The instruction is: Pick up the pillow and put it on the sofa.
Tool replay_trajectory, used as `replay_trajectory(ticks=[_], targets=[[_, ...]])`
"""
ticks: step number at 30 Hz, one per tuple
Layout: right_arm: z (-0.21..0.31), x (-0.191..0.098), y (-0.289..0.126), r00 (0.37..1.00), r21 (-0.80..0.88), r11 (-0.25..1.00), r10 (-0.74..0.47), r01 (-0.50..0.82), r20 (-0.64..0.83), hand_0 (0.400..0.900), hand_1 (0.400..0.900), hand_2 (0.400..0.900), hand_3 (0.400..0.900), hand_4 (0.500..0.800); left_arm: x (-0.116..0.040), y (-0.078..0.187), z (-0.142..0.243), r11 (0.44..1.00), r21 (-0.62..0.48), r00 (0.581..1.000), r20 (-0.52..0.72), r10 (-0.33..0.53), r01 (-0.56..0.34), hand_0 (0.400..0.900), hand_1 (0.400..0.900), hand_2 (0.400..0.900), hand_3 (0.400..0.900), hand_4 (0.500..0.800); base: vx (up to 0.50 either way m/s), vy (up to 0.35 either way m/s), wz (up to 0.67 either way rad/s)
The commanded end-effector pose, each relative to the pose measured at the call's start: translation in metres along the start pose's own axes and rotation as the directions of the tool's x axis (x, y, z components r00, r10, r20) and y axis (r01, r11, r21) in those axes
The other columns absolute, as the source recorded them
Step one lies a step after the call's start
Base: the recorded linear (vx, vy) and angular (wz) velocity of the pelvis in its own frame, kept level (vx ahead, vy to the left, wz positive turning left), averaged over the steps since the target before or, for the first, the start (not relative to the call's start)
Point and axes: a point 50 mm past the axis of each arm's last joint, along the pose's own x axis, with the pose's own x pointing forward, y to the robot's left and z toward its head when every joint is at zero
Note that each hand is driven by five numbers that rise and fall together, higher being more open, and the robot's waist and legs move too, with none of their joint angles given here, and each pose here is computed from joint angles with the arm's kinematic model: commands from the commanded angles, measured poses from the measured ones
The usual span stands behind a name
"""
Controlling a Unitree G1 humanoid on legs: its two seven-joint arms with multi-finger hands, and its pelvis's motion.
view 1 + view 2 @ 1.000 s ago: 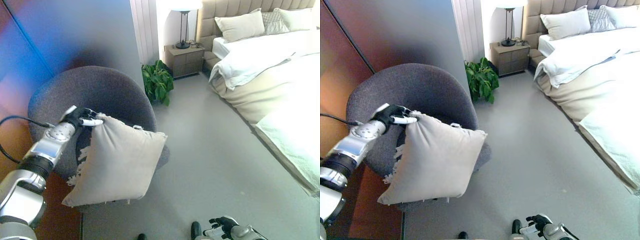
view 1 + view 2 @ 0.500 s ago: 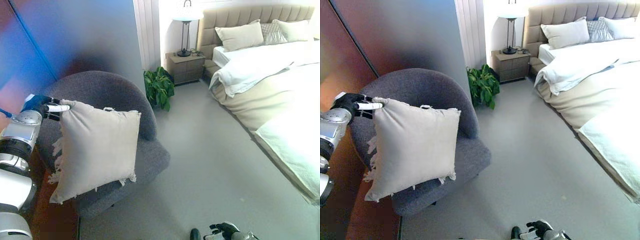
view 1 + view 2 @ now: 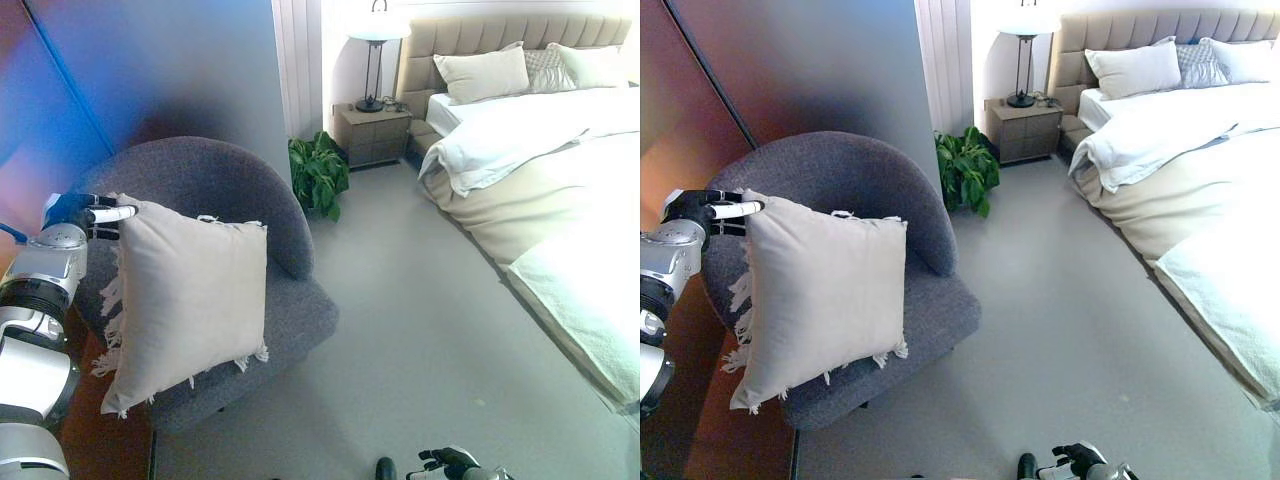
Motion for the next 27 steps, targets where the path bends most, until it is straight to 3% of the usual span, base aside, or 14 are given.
replay_trajectory(ticks=[1, 16, 21, 27], targets=[[-0.037, -0.006, -0.011, 0.993, -0.043, 0.999, -0.032, 0.028, -0.112, 0.9, 0.9, 0.9, 0.9, 0.8, -0.016, 0.052, 0.091, 0.956, -0.247, 0.924, 0.305, 0.231, -0.158, 0.9, 0.9, 0.9, 0.9, 0.8, 0.0, 0.0, 0.0], [-0.037, -0.007, -0.01, 0.994, -0.042, 0.999, -0.027, 0.023, -0.102, 0.9, 0.9, 0.9, 0.9, 0.8, -0.02, 0.058, 0.101, 0.942, -0.276, 0.898, 0.339, 0.28, -0.19, 0.9, 0.9, 0.9, 0.9, 0.8, 0.0, 0.0, 0.0], [-0.038, -0.007, -0.009, 0.994, -0.039, 0.999, -0.024, 0.02, -0.102, 0.9, 0.9, 0.9, 0.9, 0.8, -0.02, 0.047, 0.101, 0.944, -0.315, 0.906, 0.365, 0.214, -0.096, 0.9, 0.9, 0.9, 0.9, 0.8, 0.0, 0.0, 0.0], [-0.036, -0.006, -0.009, 0.995, -0.036, 0.999, -0.023, 0.02, -0.097, 0.9, 0.9, 0.9, 0.9, 0.8, -0.021, 0.017, 0.1, 0.935, -0.342, 0.92, 0.388, 0.055, 0.088, 0.9, 0.9, 0.9, 0.9, 0.8, 0.0, 0.0, 0.0]])
